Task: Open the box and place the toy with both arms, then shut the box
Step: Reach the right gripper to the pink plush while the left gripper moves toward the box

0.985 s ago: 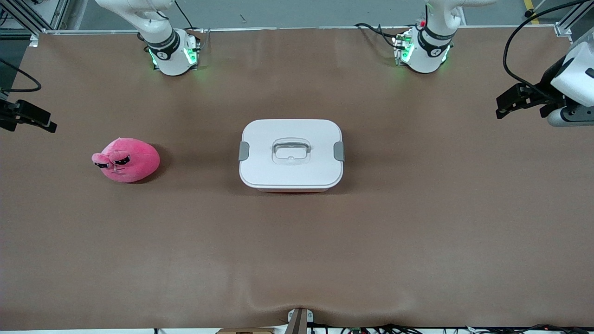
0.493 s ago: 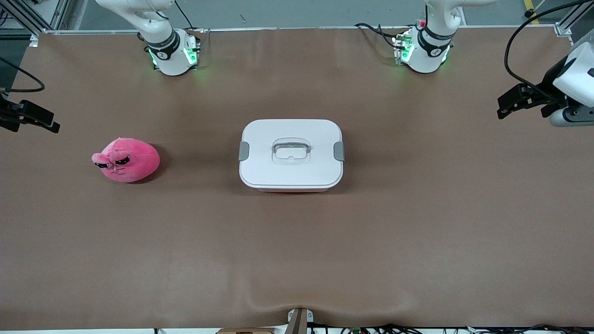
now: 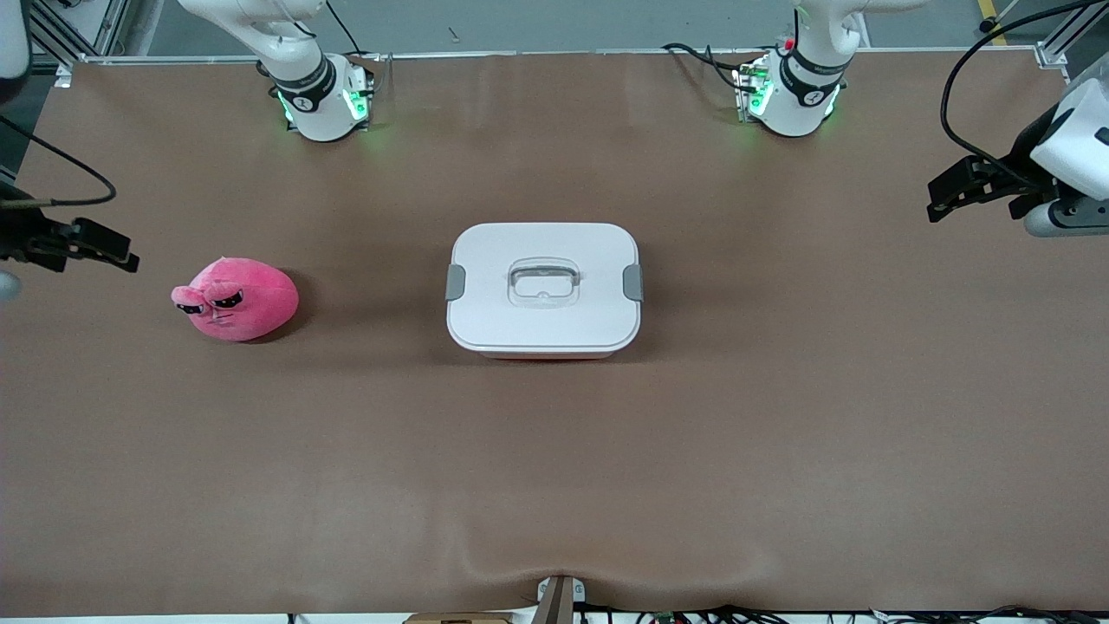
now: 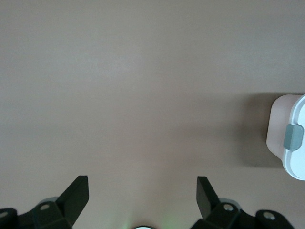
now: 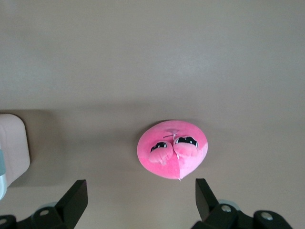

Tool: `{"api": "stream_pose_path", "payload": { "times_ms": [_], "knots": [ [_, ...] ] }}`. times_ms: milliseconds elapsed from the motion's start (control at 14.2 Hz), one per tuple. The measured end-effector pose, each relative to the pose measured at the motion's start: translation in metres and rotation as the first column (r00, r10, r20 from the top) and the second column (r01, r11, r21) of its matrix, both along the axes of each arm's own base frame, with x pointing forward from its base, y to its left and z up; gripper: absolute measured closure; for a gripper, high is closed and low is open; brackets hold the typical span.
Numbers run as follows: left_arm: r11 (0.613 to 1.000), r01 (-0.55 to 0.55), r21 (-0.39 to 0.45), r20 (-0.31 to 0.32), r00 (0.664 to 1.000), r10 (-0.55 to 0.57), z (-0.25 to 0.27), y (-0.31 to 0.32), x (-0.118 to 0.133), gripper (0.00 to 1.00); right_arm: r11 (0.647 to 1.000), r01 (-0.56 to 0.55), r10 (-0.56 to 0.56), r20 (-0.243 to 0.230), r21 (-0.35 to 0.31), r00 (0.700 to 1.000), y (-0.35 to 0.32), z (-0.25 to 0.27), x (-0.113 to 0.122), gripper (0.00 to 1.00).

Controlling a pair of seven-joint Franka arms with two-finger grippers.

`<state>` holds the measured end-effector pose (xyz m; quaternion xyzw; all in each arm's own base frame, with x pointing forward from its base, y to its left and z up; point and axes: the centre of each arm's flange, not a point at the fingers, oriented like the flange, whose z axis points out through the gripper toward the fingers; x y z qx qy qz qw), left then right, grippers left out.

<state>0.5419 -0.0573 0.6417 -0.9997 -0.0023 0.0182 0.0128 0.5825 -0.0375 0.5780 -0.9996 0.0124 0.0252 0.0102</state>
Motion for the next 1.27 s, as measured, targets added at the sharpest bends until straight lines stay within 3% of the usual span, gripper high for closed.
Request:
{"api": "stream_pose_path", "payload": {
  "times_ms": [211,563,985,1267],
  "knots": [
    [1.000,-0.022,0.001,-0.002,1.000,0.022,-0.001,0.000,0.001,0.00,1.000,-0.017,0.017,-0.017,0.001,1.000,0.005,-0.031,0.006,0.00],
    [0.975,-0.224,0.008,0.001,0.975,0.224,-0.012,-0.025,0.006,0.00,0.999,-0.045,0.045,-0.008,0.000,0.999,0.021,-0.080,0.010,0.00],
    [0.878,-0.477,0.034,-0.012,0.878,0.478,-0.029,-0.091,-0.001,0.00,0.996,-0.085,0.085,-0.011,0.002,0.996,0.023,-0.115,0.016,0.00],
    [0.789,-0.614,0.028,0.008,0.789,0.614,-0.042,-0.143,-0.012,0.00,0.991,-0.135,0.136,-0.033,0.008,0.990,0.024,-0.143,0.023,0.00]
  ]
}}
